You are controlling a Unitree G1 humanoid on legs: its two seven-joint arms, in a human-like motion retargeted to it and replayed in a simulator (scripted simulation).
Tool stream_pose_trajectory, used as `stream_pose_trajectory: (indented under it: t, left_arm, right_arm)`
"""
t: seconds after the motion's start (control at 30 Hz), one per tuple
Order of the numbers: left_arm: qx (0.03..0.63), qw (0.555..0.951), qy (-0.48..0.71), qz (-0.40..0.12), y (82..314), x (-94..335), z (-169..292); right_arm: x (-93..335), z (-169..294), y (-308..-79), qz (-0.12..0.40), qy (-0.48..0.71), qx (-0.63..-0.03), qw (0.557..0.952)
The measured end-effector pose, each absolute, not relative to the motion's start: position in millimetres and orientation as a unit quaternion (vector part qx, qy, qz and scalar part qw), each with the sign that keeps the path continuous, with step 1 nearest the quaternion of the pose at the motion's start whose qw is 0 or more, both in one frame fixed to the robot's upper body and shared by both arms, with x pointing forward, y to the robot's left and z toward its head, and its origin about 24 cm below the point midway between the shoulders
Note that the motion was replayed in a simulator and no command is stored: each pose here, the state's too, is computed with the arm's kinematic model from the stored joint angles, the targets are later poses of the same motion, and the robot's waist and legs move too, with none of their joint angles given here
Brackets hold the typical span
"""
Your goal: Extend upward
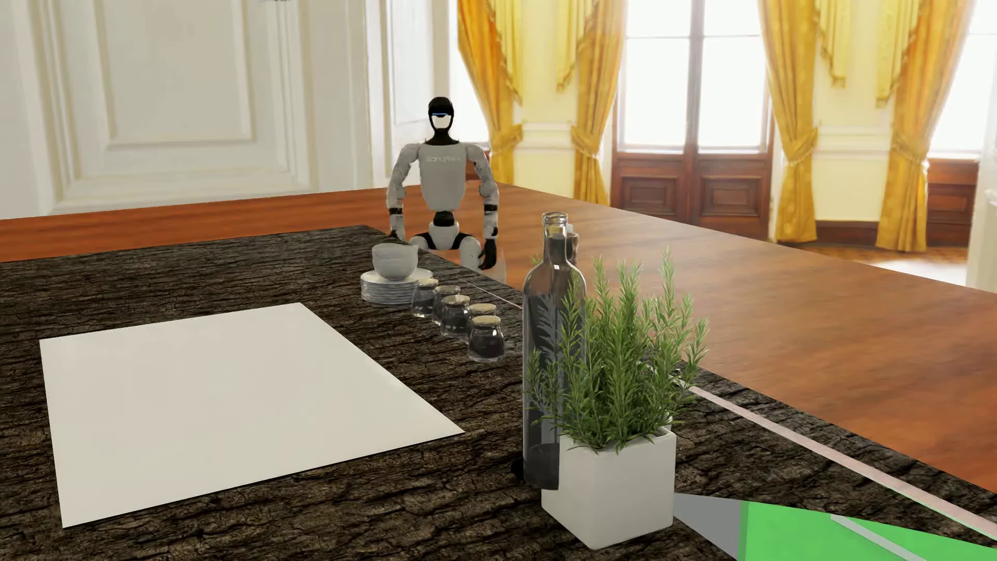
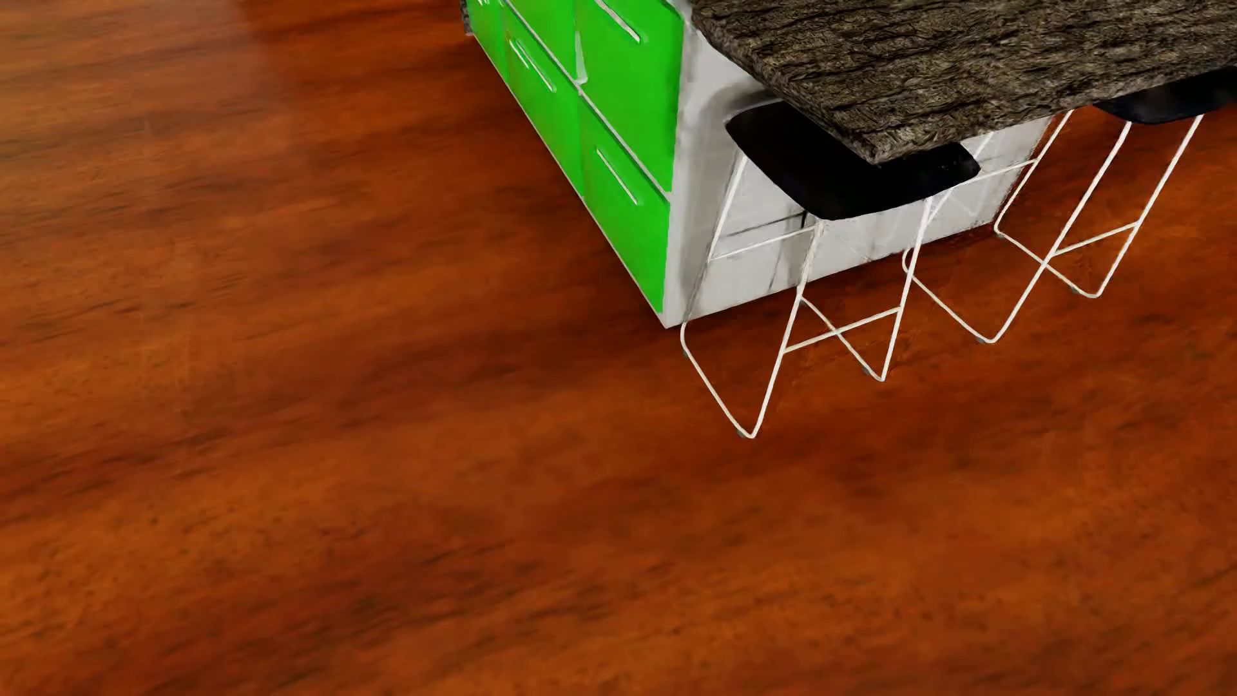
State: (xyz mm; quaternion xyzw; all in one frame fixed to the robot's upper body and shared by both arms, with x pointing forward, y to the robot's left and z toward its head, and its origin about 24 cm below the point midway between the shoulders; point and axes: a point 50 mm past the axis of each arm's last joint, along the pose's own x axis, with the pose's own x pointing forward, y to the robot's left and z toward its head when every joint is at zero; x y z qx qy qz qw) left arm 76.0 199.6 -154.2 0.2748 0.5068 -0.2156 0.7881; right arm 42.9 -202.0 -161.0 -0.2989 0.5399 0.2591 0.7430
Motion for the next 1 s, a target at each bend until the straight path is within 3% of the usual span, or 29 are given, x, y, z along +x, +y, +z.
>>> stream_pose_trajectory:
  t: [0.07, 0.13, 0.23, 0.3, 0.37, 0.43, 0.5, 0.57, 0.67, 1.0]
  left_arm:
    - [0.266, 0.822, 0.458, -0.209, 192.6, 103.7, -142.1]
    - [0.258, 0.891, 0.329, -0.177, 189.0, 174.1, -97.5]
    - [0.271, 0.956, 0.021, -0.113, 185.7, 293.0, 51.7]
    - [0.281, 0.939, -0.184, -0.078, 177.4, 326.8, 171.0]
    - [0.284, 0.891, -0.353, -0.042, 170.2, 323.9, 278.2]
    - [0.271, 0.834, -0.481, -0.013, 165.0, 297.2, 355.8]
    - [0.258, 0.779, -0.571, 0.007, 161.9, 263.2, 403.4]
    - [0.249, 0.74, -0.625, 0.022, 163.1, 236.4, 425.0]
    - [0.25, 0.713, -0.654, 0.035, 167.1, 216.6, 431.0]
    - [0.256, 0.73, -0.632, 0.046, 175.6, 226.9, 426.3]
  right_arm:
    - [80.2, -148.9, -194.4, 0.254, 0.481, -0.296, 0.785]
    - [156.6, -109.2, -183.5, 0.235, 0.352, -0.296, 0.856]
    - [282.0, 25.7, -156.3, 0.206, 0.054, -0.316, 0.925]
    - [328.1, 136.9, -133.7, 0.195, -0.138, -0.353, 0.905]
    - [337.3, 245.5, -116.5, 0.16, -0.304, -0.361, 0.867]
    - [317.1, 331.6, -106.9, 0.125, -0.437, -0.353, 0.818]
    - [282.9, 388.3, -104.8, 0.096, -0.538, -0.333, 0.769]
    - [251.6, 416.5, -106.7, 0.078, -0.603, -0.319, 0.727]
    - [228.4, 424.1, -106.1, 0.076, -0.64, -0.322, 0.693]
    - [241.9, 415.9, -112.0, 0.071, -0.613, -0.334, 0.713]
